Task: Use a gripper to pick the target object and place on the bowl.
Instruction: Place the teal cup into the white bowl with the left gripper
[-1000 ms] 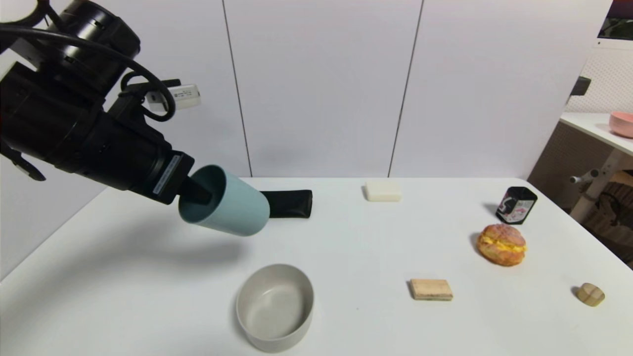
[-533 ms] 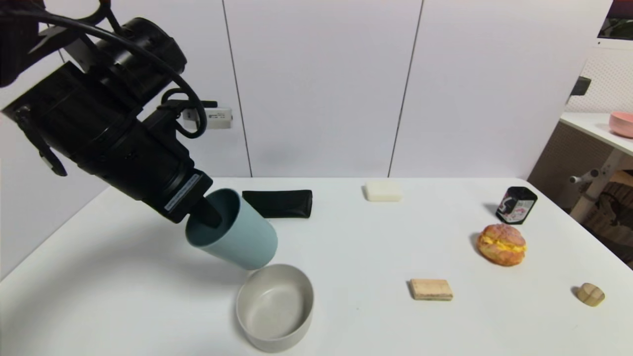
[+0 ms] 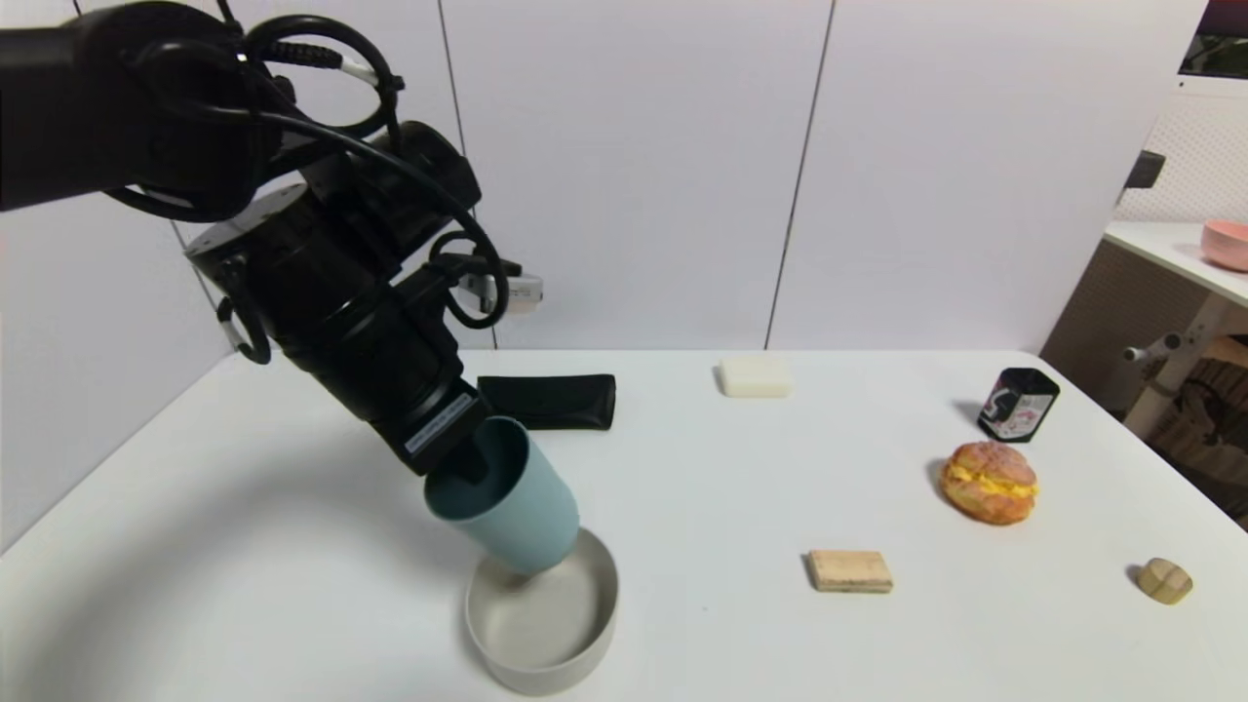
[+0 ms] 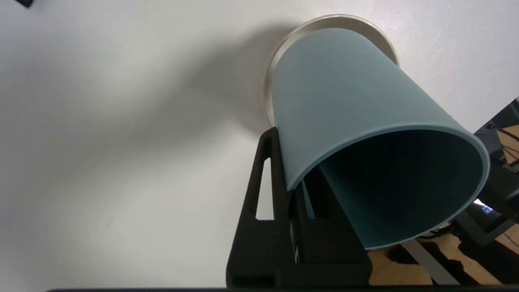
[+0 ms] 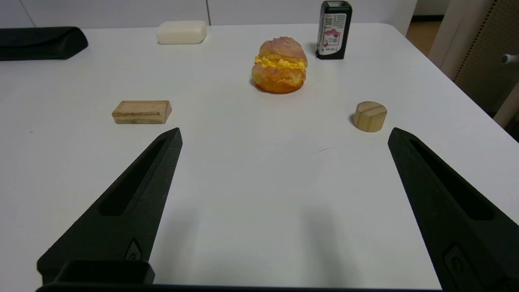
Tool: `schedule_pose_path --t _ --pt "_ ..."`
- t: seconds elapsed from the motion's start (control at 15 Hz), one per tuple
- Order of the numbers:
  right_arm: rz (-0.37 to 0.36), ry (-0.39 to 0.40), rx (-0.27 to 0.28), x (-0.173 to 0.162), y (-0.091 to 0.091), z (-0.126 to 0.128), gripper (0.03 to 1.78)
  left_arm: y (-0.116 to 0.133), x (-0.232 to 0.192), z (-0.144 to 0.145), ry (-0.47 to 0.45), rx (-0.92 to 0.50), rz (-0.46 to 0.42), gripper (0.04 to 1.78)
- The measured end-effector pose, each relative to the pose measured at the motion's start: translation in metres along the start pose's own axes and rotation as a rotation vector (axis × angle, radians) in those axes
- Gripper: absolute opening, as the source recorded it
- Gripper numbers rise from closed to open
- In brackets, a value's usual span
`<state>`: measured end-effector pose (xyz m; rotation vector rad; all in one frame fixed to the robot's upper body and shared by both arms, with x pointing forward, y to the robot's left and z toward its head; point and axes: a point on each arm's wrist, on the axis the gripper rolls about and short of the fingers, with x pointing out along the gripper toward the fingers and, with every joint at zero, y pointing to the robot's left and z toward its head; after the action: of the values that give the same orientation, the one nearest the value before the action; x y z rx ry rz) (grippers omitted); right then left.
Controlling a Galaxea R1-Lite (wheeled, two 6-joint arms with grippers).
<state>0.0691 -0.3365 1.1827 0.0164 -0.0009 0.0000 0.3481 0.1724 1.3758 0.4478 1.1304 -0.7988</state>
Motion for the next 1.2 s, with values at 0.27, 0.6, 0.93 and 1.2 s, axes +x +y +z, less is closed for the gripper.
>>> schedule_pose_path --t 0.27,0.6,0.93,1.2 --pt "0.000 0.000 0.000 0.000 0.000 0.000 1.75 -0.006 0.017 0.006 0.068 0.051 0.042 0.09" --pt "0.000 0.000 0.000 0.000 0.000 0.000 1.75 -0.016 0.028 0.009 0.124 0.088 0.068 0.09" --pt "0.000 0.000 0.000 0.000 0.000 0.000 1.75 -0.028 0.039 0.014 0.148 0.128 0.051 0.09" --pt "0.000 0.000 0.000 0.000 0.000 0.000 1.75 -0.030 0.045 0.015 0.175 0.141 0.085 0.09"
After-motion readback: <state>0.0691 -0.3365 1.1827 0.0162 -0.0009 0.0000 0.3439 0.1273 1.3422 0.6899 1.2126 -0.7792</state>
